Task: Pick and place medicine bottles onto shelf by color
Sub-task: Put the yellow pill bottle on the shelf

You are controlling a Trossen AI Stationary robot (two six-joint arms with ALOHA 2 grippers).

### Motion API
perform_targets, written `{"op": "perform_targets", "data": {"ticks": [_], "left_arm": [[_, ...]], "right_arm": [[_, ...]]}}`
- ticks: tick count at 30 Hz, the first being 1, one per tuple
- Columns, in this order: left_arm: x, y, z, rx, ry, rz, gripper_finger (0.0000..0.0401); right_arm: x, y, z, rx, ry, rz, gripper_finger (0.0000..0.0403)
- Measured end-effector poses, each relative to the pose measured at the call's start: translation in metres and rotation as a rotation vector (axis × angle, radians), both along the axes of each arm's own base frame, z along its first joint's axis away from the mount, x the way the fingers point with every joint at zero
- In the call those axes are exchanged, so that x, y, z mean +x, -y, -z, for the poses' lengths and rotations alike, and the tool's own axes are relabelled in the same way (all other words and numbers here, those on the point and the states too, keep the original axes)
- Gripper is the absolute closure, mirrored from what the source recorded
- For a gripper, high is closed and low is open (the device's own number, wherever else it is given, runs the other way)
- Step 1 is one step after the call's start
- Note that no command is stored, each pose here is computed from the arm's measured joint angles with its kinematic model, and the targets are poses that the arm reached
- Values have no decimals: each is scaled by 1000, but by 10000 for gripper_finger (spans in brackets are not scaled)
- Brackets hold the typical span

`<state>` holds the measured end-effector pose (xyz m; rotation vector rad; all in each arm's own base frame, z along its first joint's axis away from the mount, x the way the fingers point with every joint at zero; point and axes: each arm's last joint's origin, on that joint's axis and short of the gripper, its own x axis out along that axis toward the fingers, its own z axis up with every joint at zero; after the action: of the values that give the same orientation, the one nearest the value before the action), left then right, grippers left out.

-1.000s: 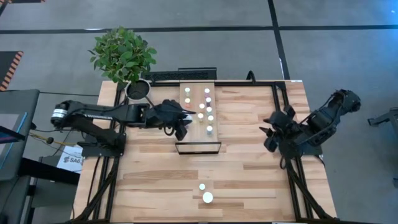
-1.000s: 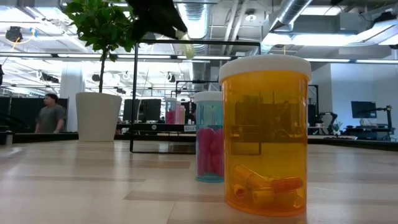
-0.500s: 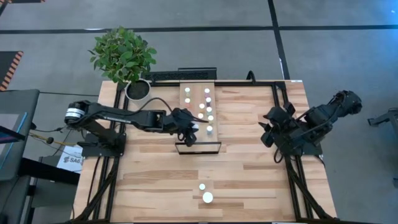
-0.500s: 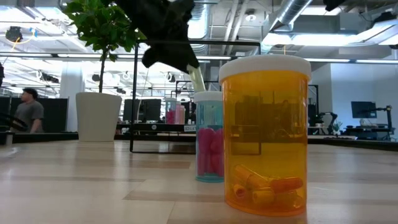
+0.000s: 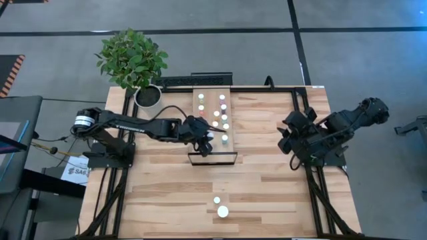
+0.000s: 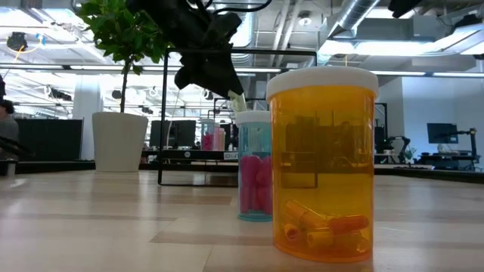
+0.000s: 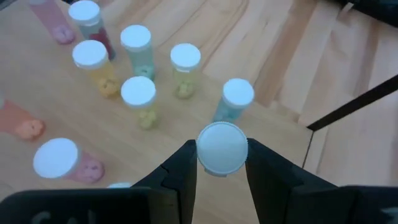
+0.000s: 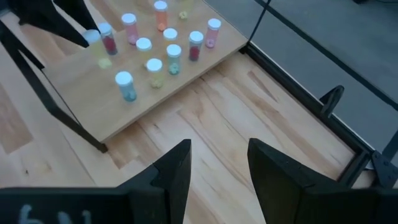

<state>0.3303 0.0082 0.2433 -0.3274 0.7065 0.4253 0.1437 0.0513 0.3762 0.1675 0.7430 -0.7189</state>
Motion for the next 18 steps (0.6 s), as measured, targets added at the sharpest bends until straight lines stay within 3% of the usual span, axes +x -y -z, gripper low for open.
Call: {"op": "perform_targets", "data": {"ticks": [18], "left_arm": [[8,-24,16,-25,-48,27,298]], "right_arm": [[3,8,0,-7,4,59,223]]}}
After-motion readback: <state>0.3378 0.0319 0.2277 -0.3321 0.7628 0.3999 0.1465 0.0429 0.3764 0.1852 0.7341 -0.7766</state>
